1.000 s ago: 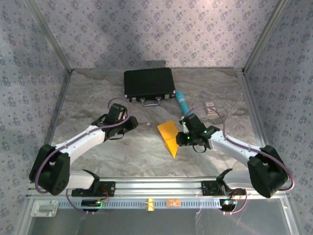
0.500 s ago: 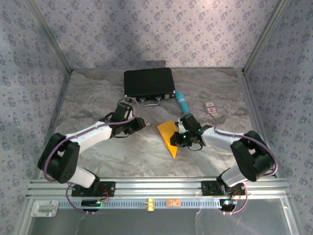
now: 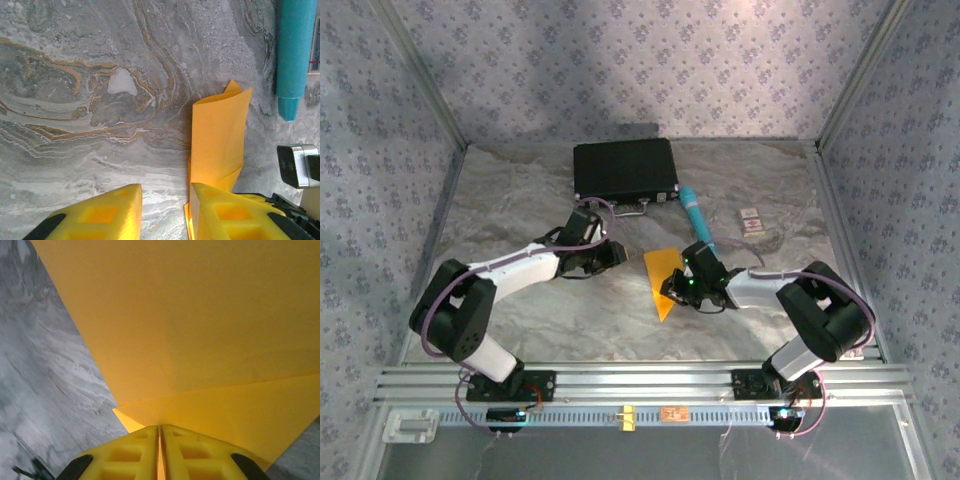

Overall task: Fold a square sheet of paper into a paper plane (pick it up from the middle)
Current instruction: Rotate the paper at the center of the table, then fold the wing for the fifth time at the center of the table.

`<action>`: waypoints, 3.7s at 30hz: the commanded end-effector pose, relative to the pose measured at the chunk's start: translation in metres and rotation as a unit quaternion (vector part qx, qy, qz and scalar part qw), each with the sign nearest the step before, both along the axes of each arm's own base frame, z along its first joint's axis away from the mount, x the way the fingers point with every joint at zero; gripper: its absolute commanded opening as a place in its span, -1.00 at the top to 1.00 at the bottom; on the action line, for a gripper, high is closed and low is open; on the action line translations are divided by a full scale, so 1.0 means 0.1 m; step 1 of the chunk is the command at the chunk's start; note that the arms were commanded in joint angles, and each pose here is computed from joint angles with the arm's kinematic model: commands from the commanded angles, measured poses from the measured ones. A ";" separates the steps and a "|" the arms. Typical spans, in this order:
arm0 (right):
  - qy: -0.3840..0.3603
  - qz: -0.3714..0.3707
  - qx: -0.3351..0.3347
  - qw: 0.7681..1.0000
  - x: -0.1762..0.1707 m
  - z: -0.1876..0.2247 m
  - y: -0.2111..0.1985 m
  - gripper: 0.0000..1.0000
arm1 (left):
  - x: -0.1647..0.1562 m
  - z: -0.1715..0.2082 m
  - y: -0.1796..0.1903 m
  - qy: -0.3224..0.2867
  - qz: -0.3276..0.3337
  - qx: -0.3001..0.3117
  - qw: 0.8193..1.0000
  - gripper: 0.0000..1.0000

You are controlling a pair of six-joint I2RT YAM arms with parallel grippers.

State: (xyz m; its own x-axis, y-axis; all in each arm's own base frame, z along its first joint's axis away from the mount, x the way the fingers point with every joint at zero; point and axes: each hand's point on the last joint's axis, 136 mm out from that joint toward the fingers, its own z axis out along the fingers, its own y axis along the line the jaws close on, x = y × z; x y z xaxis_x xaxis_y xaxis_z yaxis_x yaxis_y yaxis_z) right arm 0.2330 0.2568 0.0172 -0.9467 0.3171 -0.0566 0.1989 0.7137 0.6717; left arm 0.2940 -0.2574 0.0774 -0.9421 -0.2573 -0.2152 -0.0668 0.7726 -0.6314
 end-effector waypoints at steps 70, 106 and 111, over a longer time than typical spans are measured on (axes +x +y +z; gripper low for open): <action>-0.020 0.000 0.044 0.999 0.17 0.23 -0.46 0.19 | -0.20 -0.70 -0.84 0.092 -0.168 -0.021 0.981 0.66; -0.066 0.047 0.105 0.991 0.40 0.39 -0.33 0.26 | -0.20 -0.69 -0.85 0.090 -0.169 -0.026 0.981 0.66; -0.054 0.053 0.098 0.992 0.38 0.32 -0.34 0.27 | -0.20 -0.67 -0.85 0.089 -0.168 -0.027 0.981 0.66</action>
State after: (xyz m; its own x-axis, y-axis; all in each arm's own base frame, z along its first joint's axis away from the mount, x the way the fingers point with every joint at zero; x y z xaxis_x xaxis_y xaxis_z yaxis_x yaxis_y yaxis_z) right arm 0.2670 0.2209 0.0468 -0.9621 0.2558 -0.0945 0.0751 0.5817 0.8099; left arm 0.2796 -0.3555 0.0235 -0.9945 0.0796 -0.0679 0.1043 0.7002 -0.7063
